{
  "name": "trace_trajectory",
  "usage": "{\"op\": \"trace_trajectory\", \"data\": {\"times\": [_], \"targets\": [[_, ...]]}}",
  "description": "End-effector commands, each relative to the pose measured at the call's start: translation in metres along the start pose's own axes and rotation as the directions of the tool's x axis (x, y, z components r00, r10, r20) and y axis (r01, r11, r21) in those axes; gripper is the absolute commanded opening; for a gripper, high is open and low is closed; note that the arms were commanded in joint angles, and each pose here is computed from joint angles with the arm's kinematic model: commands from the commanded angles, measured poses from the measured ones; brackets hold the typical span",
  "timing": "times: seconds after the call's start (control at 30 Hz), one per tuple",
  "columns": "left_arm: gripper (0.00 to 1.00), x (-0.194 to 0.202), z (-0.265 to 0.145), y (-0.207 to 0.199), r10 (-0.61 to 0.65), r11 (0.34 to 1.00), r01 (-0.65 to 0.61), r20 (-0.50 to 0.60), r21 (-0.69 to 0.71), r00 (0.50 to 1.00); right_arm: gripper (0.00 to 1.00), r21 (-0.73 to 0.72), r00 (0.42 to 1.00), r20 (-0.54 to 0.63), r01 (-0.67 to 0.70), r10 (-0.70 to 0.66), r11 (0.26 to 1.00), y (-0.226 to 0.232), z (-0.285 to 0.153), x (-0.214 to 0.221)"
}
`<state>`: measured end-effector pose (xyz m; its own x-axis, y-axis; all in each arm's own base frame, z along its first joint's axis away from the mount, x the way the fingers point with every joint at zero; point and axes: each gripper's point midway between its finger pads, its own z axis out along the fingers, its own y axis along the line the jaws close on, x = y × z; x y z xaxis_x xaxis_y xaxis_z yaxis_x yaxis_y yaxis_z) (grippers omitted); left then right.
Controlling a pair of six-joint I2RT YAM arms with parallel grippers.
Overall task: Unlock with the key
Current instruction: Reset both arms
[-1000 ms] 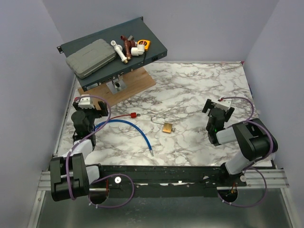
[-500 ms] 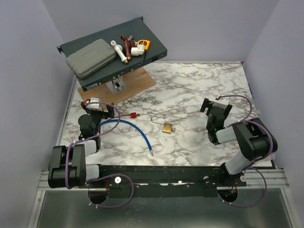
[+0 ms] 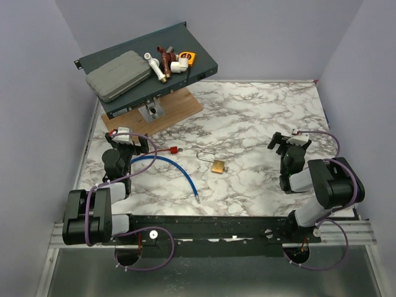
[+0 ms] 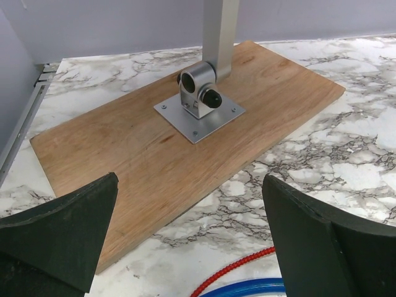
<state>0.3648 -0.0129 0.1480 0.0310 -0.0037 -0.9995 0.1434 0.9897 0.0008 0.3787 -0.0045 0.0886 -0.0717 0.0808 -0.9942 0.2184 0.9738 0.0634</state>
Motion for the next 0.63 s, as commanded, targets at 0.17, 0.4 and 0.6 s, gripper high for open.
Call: {"op": "trace_trajectory", "data": {"times": [0.17, 0.4, 0.6], "targets": [[0.98, -0.0062, 0.0018, 0.0026, 0.010, 1.000, -0.010, 0.019, -0.015, 1.000, 1.00, -0.094, 0.999, 0.021, -0.027, 0.029, 0.995, 0.0094, 0.0014, -0.0016], [0.98, -0.0059, 0.0026, 0.0027, 0.010, 1.000, -0.010, 0.015, -0.017, 1.000, 1.00, -0.096, 1.000, 0.007, -0.029, 0.030, 0.995, 0.0103, 0.0022, 0.0000], [0.98, -0.0066, 0.0017, 0.0024, 0.013, 1.000, -0.012, 0.021, -0.021, 1.000, 1.00, -0.102, 0.999, 0.018, -0.028, 0.030, 0.994, 0.0110, 0.0018, -0.0013]]}}
